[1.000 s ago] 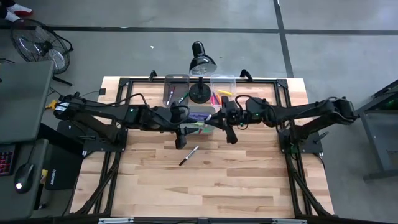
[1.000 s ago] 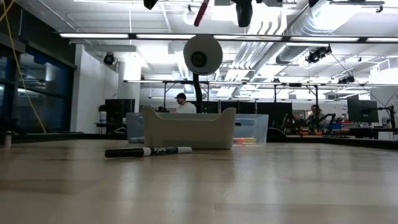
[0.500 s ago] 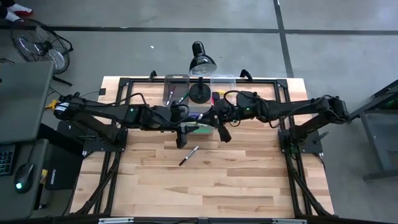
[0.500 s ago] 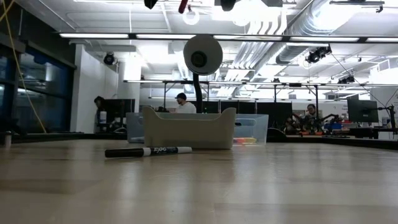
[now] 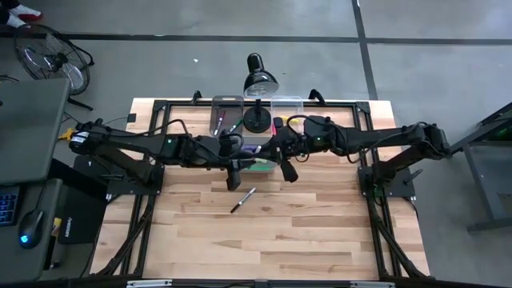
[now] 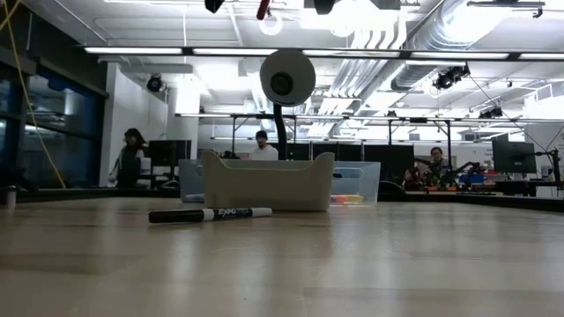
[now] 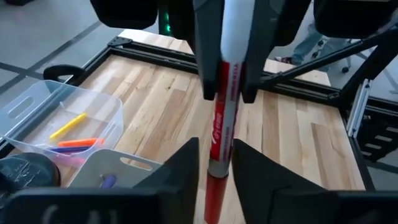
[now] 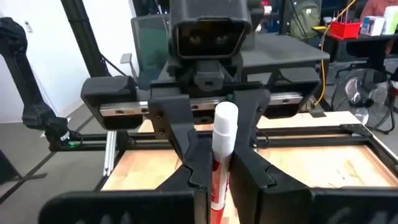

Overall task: Pick & Place Markers
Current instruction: Put the medium red marker into the black bin

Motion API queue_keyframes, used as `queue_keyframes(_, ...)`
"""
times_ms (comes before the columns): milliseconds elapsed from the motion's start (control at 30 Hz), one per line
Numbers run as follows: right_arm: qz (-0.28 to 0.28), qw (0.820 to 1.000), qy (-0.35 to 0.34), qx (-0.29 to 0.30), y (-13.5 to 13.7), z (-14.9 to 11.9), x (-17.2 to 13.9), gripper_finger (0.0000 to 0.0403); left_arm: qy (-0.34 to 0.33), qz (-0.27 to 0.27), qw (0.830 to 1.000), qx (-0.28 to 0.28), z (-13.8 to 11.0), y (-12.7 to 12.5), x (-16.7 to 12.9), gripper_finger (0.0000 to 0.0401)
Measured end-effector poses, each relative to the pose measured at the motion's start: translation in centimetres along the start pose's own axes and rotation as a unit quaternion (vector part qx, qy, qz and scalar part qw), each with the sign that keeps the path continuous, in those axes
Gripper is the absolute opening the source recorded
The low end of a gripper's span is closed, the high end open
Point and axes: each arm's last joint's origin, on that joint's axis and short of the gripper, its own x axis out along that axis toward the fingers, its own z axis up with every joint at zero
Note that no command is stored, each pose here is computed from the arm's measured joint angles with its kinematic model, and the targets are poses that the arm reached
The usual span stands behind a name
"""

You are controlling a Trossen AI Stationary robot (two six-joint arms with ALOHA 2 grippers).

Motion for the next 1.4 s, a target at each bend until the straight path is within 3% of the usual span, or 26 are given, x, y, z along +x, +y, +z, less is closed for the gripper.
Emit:
queue_keyframes(233,0.001,1.000,0.001,0.002,0.0,0.0,0.0,0.0028,-0.001,-0.005,1.000,0.002,0.0,0.0,0.0,0.0027)
queue_keyframes(833,-0.009,1.000,-0.001,0.016,-0.4,0.5,-0.9,0.0111,-0.004,-0.007,1.000,0.001,0.1,-0.1,0.0,0.0030)
queue_keyframes(1067,-0.048,0.999,0.001,0.018,-1.1,2.5,-5.0,0.0134,-0.004,0.000,1.000,0.002,0.1,0.0,0.0,0.0030)
queue_keyframes(1400,-0.161,0.982,0.087,0.050,0.4,3.0,-14.3,0.0135,0.022,0.113,0.993,-0.026,-0.6,1.8,-0.2,0.0030)
